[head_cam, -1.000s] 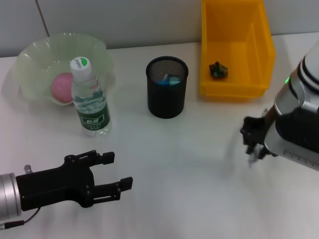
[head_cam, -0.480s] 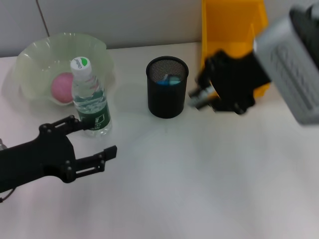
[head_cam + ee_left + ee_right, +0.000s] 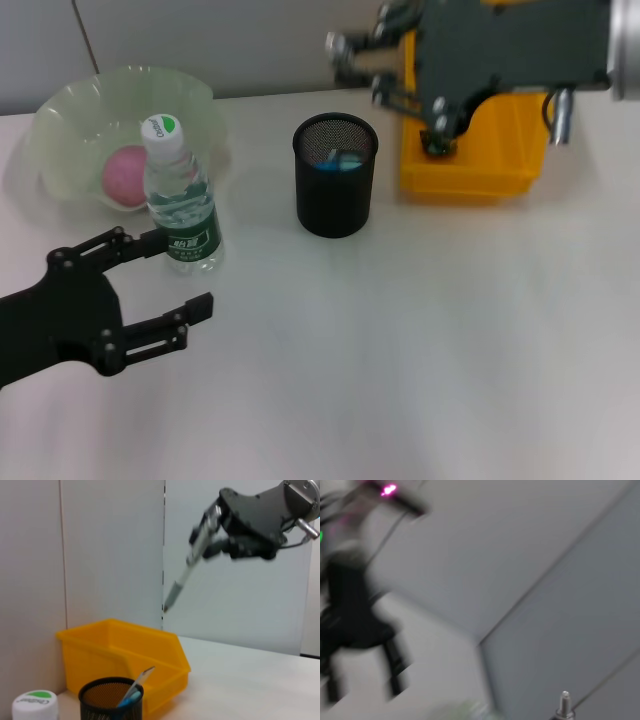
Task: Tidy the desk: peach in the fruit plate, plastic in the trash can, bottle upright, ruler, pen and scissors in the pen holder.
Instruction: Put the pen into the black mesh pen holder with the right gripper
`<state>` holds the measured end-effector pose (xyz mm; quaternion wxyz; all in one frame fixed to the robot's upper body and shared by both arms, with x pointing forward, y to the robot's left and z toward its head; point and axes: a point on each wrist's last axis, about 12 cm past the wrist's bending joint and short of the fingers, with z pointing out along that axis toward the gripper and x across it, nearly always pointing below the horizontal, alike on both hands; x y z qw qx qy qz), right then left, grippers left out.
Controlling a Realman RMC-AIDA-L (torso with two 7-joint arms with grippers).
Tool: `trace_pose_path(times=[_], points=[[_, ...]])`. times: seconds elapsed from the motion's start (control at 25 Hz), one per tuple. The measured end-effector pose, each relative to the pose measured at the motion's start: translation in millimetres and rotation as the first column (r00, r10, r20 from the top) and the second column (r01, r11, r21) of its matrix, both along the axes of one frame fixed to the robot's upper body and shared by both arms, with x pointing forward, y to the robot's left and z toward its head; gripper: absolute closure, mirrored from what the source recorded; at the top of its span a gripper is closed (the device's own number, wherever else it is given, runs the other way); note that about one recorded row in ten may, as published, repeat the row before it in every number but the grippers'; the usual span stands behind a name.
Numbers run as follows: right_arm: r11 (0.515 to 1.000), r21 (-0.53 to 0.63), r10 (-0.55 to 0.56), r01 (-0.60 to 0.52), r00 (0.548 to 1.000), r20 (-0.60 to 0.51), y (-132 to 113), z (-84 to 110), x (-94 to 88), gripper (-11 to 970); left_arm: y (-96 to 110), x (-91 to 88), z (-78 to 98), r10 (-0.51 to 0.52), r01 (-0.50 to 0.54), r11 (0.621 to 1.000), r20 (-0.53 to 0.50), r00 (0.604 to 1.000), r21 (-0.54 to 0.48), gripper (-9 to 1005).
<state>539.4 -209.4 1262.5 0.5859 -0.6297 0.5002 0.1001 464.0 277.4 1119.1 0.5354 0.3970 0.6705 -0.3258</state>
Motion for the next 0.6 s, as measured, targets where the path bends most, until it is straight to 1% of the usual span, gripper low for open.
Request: trace_pose_path(times=[0.04,0.08,0.16,0.2,0.32,0.36,0.4,0.44,0.48,0.52,0.56,0.6], points=[[0.998,0.054,-0.021,0.021,1.000,-0.002,-3,-0.2,0.2,783,1,-1.3,-0.1,0.003,-0.003,1.000,0.003,1.000,-0.002,172],[0.985,0.156,-0.073,0.074,0.997,-0.013,-12,-3.8,1.4,783,4,-4.6,-0.3,0.013,-0.013,1.000,0.014,1.000,-0.010,172],[0.961,0.249,-0.114,0.117,0.993,-0.027,-20,-8.2,4.5,783,7,-6.8,-0.2,0.023,-0.022,1.000,0.023,0.999,-0.020,172],[0.961,0.249,-0.114,0.117,0.993,-0.027,-20,-8.2,4.5,783,7,-6.8,-0.2,0.023,-0.022,1.000,0.023,0.999,-0.020,172],[0.905,0.391,-0.148,0.167,0.986,-0.079,-34,-17.9,8.4,782,11,-10.0,-0.3,0.024,-0.023,0.999,0.036,0.999,-0.035,172],[0.865,0.464,-0.153,0.189,0.982,-0.115,-43,-26.4,10.0,782,12,-11.0,-1.0,0.025,-0.023,0.999,0.043,0.999,-0.040,172],[0.865,0.464,-0.153,0.189,0.982,-0.115,-43,-26.4,10.0,782,12,-11.0,-1.0,0.025,-0.023,0.999,0.043,0.999,-0.040,172],[0.847,0.494,-0.152,0.196,0.980,-0.128,-46,-31.6,10.0,782,12,-11.0,-1.0,0.025,-0.023,0.999,0.043,0.999,-0.040,172],[0.820,0.533,-0.154,0.209,0.977,-0.145,-51,-41.2,9.8,782,13,-11.8,-2.9,0.030,-0.027,0.998,0.054,0.998,-0.051,172],[0.820,0.533,-0.154,0.209,0.977,-0.145,-51,-41.2,9.8,782,13,-12.1,-3.7,0.031,-0.028,0.998,0.056,0.998,-0.053,172],[0.802,0.551,-0.159,0.231,0.971,-0.177,-53,-53.1,10.3,782,13,-12.5,-4.9,0.031,-0.028,0.998,0.059,0.998,-0.054,172],[0.802,0.551,-0.159,0.231,0.971,-0.177,-53,-53.1,10.3,782,14,-13.1,-7.1,0.033,-0.029,0.998,0.063,0.998,-0.057,172]])
